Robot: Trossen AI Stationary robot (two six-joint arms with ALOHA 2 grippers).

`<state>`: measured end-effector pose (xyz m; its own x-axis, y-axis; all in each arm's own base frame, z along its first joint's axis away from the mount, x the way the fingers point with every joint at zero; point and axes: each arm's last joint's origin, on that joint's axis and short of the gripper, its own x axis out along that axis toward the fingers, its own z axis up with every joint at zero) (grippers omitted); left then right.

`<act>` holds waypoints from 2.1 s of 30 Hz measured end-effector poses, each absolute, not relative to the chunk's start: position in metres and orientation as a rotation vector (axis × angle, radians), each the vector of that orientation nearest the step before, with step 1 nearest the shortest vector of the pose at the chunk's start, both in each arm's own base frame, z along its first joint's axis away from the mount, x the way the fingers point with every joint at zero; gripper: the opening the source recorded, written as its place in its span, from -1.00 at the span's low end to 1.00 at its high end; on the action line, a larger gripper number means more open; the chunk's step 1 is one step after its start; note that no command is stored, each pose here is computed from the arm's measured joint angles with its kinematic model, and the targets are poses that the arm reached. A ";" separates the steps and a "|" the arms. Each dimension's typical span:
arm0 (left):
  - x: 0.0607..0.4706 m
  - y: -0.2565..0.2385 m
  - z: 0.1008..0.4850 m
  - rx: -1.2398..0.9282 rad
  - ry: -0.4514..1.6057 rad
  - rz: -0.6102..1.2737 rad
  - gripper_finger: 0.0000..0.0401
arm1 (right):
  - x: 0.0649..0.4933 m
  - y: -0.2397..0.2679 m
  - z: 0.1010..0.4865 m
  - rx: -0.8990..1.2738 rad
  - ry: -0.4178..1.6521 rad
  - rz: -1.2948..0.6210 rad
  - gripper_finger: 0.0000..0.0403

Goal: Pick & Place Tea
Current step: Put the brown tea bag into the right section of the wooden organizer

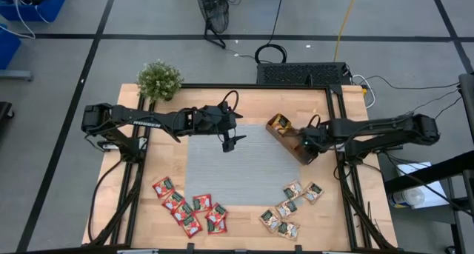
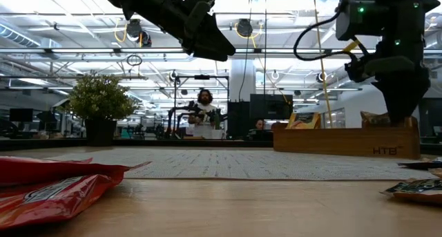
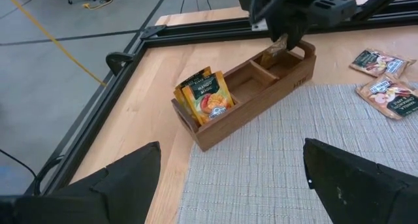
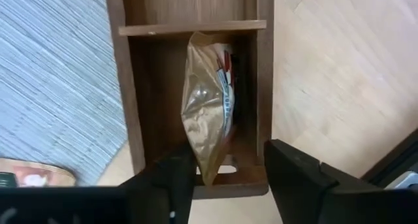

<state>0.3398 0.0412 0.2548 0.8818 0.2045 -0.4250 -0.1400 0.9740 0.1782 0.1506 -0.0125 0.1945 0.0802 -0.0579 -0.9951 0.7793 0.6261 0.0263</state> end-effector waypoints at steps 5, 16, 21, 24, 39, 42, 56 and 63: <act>0.340 0.041 0.255 0.144 0.456 0.180 0.82 | 0.142 -0.014 0.201 0.671 1.306 -0.771 -0.17; 0.340 0.041 0.255 0.144 0.455 0.180 0.82 | 0.125 -0.018 0.208 0.524 1.271 -0.919 -0.28; 0.340 0.041 0.255 0.144 0.455 0.180 0.82 | 0.124 -0.017 0.211 0.530 1.256 -0.887 -0.29; 0.340 0.041 0.255 0.144 0.455 0.180 0.82 | 0.124 -0.014 0.219 0.598 1.222 -0.794 -0.29; 0.340 0.041 0.255 0.144 0.455 0.180 0.82 | 0.177 0.015 0.254 0.557 0.634 -0.153 -0.44; 0.340 0.041 0.255 0.144 0.455 0.180 0.82 | 0.183 0.013 0.266 0.553 0.873 -0.246 -0.79; 0.341 0.041 0.258 0.144 0.425 0.183 0.82 | 0.215 0.008 0.202 0.285 1.528 -0.498 -1.00; 0.341 0.041 0.258 0.145 0.425 0.182 0.82 | 0.206 0.008 0.184 0.293 1.565 -0.529 -1.00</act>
